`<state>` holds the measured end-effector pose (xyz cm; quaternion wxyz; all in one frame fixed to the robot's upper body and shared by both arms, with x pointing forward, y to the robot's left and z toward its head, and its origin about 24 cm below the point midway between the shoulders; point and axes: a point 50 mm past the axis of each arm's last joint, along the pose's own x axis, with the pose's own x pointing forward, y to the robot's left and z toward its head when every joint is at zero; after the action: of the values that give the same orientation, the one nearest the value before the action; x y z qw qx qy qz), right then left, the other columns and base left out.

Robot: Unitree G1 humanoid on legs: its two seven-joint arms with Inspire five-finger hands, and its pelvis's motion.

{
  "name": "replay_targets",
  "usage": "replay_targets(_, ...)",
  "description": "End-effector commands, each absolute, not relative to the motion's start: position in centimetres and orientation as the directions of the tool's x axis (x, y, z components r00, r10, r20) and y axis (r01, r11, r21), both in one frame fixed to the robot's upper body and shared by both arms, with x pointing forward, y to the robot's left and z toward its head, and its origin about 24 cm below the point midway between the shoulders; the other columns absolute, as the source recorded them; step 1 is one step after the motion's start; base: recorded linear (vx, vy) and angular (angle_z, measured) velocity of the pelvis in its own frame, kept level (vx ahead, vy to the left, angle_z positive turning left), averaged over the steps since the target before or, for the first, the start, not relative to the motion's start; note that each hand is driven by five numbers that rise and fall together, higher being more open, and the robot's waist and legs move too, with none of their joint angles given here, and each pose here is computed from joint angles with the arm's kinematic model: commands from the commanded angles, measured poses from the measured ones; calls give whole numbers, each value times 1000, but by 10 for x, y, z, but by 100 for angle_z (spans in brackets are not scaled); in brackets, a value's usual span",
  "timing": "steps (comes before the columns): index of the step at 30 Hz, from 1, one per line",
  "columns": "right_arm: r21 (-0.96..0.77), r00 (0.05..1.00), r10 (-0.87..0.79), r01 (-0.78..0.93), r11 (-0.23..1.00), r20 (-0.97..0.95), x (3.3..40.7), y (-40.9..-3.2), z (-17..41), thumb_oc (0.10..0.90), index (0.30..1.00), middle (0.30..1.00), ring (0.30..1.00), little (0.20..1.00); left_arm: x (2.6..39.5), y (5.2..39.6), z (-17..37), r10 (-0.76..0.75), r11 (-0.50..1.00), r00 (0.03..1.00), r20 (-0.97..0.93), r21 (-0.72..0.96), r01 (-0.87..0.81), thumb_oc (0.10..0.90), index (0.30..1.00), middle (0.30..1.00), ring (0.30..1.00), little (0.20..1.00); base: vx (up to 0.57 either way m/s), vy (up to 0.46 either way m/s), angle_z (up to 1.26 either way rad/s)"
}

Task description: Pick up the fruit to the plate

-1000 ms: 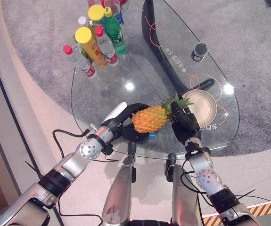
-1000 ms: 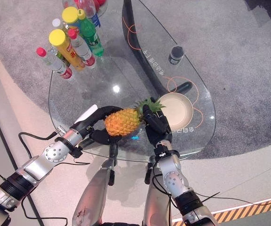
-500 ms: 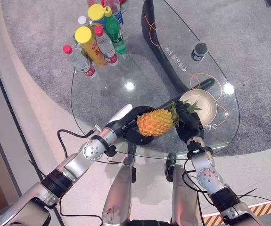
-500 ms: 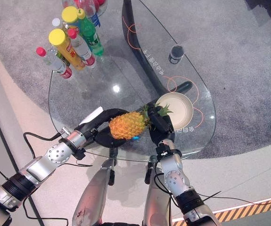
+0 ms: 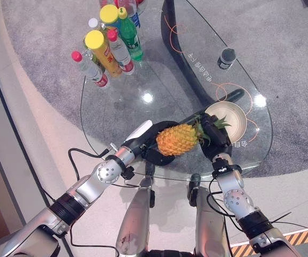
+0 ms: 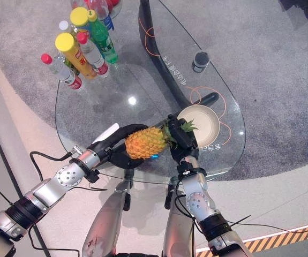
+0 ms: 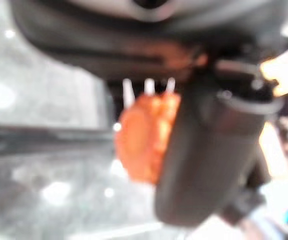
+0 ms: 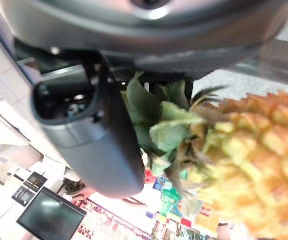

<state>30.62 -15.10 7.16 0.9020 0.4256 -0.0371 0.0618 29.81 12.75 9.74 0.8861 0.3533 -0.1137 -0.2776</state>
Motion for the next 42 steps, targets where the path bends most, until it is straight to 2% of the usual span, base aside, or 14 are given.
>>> replay_targets(1,646,806,247,-582,494,537,310,-101,165,100,300,300,300,200,289,102,125,-673,573,727,138,719,394,800,900,900,900,900,0,0,0)
replay_targets(17,653,817,232,-565,505,528,311,-105,163,100,300,300,300,200,291,106,124,-637,601,755,153,713,362,800,900,900,900,900,0,0,0)
replay_targets(21,633,823,225,-551,544,522,311,-107,162,100,300,300,300,200,291,108,123,-631,602,761,150,713,359,800,900,900,900,900,0,0,0)
replay_targets(24,519,825,184,-492,699,534,309,-115,168,100,300,300,300,200,291,110,121,-613,603,776,145,721,342,800,900,900,900,900,0,0,0)
replay_targets(30,397,809,139,-420,816,571,308,-129,182,100,300,300,300,200,293,119,118,-569,618,809,147,725,303,800,900,900,900,900,0,0,0)
replay_targets(33,255,788,94,-307,917,609,304,-135,192,100,300,300,300,200,292,123,116,-553,619,821,142,729,291,800,900,900,900,900,0,0,0)
replay_targets(42,1,719,82,-114,993,690,296,-141,213,100,300,300,300,200,291,125,110,-523,630,843,126,724,282,800,900,900,900,900,4,-1,0)
